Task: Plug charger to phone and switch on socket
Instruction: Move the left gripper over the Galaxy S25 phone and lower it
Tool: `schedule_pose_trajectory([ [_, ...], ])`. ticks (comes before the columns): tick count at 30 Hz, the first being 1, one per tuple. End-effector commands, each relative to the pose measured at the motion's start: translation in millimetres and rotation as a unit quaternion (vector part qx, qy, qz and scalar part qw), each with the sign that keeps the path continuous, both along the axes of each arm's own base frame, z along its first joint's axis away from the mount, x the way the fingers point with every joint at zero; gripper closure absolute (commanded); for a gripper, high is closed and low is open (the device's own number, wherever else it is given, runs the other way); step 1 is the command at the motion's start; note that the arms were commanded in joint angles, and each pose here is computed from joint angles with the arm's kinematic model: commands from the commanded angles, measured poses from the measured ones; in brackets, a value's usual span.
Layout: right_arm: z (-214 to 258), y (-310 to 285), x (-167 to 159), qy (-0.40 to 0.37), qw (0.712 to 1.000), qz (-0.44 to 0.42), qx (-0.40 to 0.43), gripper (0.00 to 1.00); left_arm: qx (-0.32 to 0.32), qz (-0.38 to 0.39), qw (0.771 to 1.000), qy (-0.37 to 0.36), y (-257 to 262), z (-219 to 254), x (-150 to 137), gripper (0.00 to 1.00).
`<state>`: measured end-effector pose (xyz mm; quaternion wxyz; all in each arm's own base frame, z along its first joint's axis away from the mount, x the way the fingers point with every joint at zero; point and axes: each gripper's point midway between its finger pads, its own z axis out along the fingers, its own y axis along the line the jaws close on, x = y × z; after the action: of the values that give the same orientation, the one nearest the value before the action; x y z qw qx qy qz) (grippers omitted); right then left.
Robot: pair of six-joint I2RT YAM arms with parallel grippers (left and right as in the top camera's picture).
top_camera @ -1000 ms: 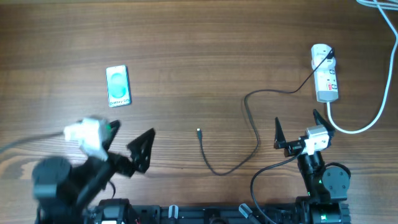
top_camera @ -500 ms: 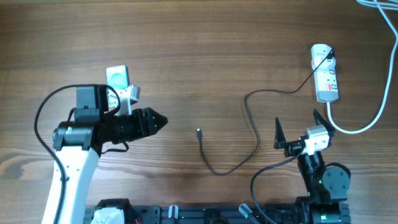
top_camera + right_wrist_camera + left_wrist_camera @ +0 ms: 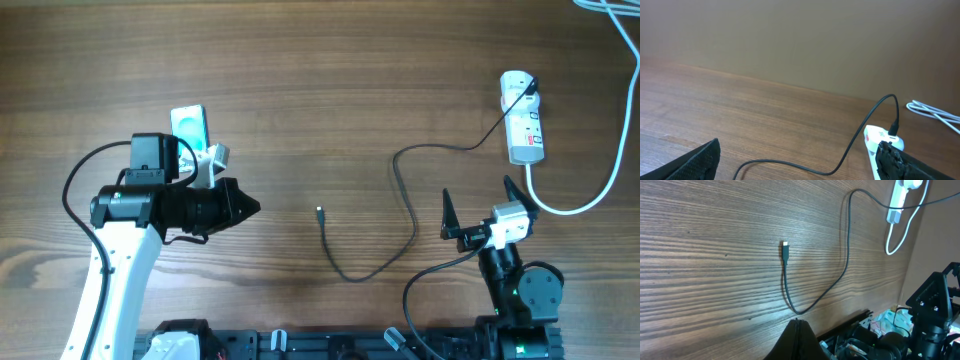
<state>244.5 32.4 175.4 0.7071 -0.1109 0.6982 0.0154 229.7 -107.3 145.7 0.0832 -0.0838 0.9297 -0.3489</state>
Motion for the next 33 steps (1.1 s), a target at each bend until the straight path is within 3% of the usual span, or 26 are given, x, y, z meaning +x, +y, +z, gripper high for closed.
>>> schedule_pose_trajectory([
  [1,2.0,-0.6,-0.3,-0.005,1.000,-0.002,0.002,0.00,-0.006,-0.001,1.000,0.001,-0.9,1.4,0.3,0.94],
  [5,2.0,-0.6,-0.3,-0.005,1.000,-0.002,0.002,0.00,0.001,0.002,1.000,-0.001,1.2,-0.1,1.4,0.82],
  [8,2.0,-0.6,-0.3,-0.005,1.000,-0.002,0.002,0.00,0.002,0.002,1.000,-0.024,1.3,2.7,10.5,0.96],
  [12,2.0,-0.6,-0.3,-0.005,1.000,-0.002,0.002,0.00,-0.002,0.045,0.999,-0.013,4.3,3.8,20.4,0.93],
  [17,2.0,-0.6,-0.3,-0.005,1.000,-0.002,0.002,0.00,0.092,0.159,0.983,0.029,41.5,-17.0,28.0,0.96],
  [33,2.0,-0.6,-0.3,-0.005,1.000,-0.002,0.003,0.00,0.106,0.160,0.981,0.027,43.7,-19.0,28.1,0.96],
])
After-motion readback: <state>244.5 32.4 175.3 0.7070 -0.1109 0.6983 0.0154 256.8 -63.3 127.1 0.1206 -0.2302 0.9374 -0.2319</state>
